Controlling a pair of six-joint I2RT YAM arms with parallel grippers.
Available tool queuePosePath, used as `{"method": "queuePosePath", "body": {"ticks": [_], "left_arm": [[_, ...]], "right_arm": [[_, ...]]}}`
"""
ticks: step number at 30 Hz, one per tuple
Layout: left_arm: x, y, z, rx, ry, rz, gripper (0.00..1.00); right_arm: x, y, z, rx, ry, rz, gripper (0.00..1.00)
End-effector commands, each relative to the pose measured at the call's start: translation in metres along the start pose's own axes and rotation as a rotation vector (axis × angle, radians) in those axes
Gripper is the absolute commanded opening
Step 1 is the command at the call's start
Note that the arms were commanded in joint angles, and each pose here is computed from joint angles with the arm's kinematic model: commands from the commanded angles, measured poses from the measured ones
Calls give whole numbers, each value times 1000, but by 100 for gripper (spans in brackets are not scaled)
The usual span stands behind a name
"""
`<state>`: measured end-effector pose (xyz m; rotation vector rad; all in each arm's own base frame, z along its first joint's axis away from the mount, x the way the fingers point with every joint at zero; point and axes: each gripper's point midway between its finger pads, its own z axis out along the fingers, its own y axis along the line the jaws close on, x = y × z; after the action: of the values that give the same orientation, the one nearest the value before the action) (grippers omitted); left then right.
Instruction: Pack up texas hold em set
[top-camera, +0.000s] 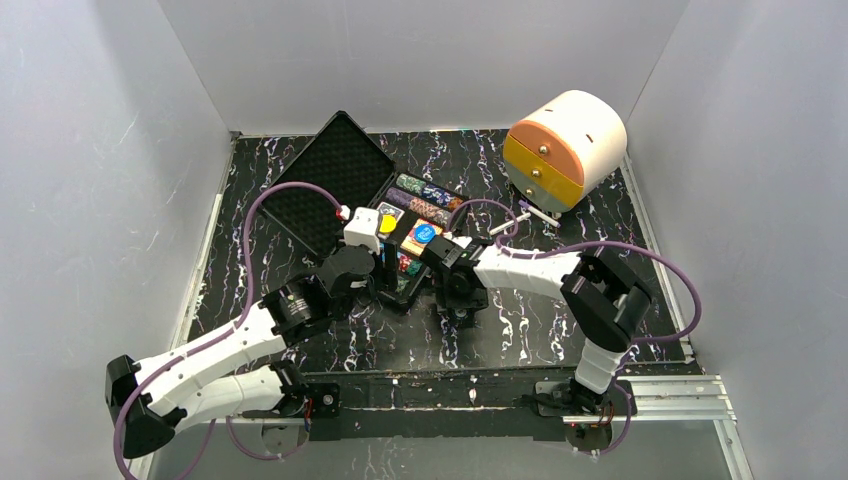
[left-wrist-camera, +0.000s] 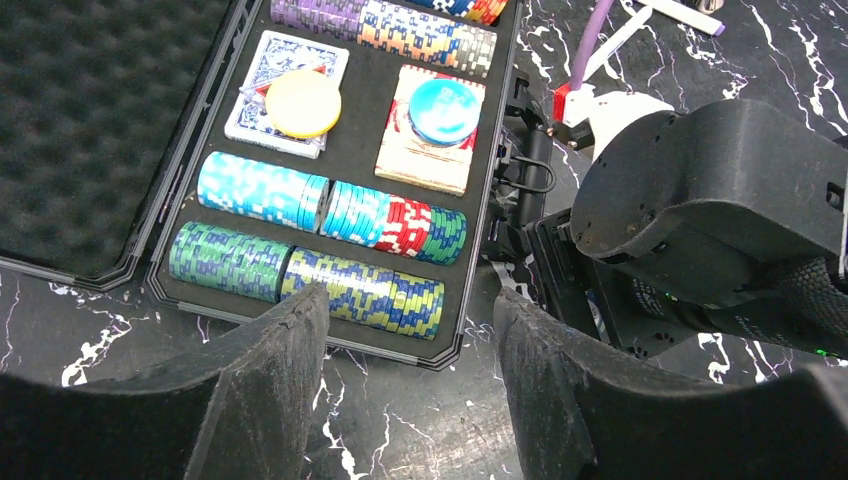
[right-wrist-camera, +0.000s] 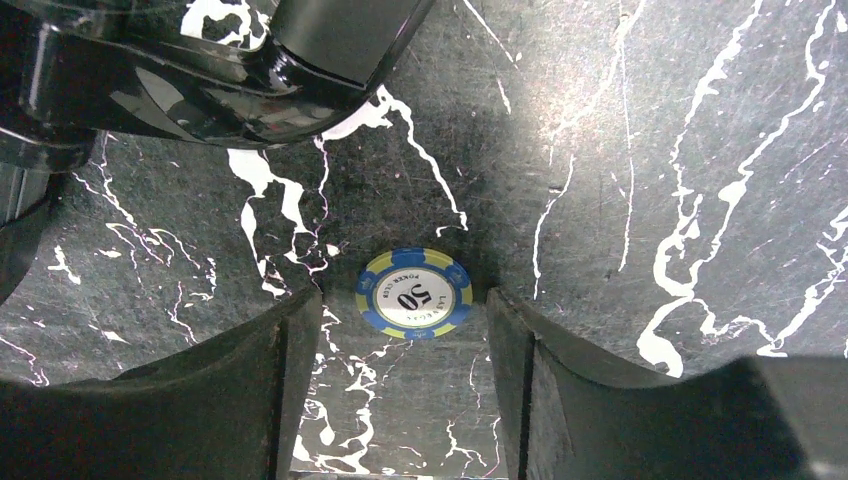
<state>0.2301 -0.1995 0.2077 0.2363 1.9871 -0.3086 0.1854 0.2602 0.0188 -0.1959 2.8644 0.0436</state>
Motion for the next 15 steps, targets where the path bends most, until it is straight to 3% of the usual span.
{"method": "queuePosePath", "body": {"ticks": [1,7,15], "left_arm": [[1,3,0,-14,-2,-33,60],[14,-6,0,39,21,-101,61],[43,-21,1,128,79,-186,78]], "right_arm": [[4,-14,16,82,9,-14,67],[8,-17,24,65,25,-6,55],[-1,-16,14,48,-13,12,41]]}}
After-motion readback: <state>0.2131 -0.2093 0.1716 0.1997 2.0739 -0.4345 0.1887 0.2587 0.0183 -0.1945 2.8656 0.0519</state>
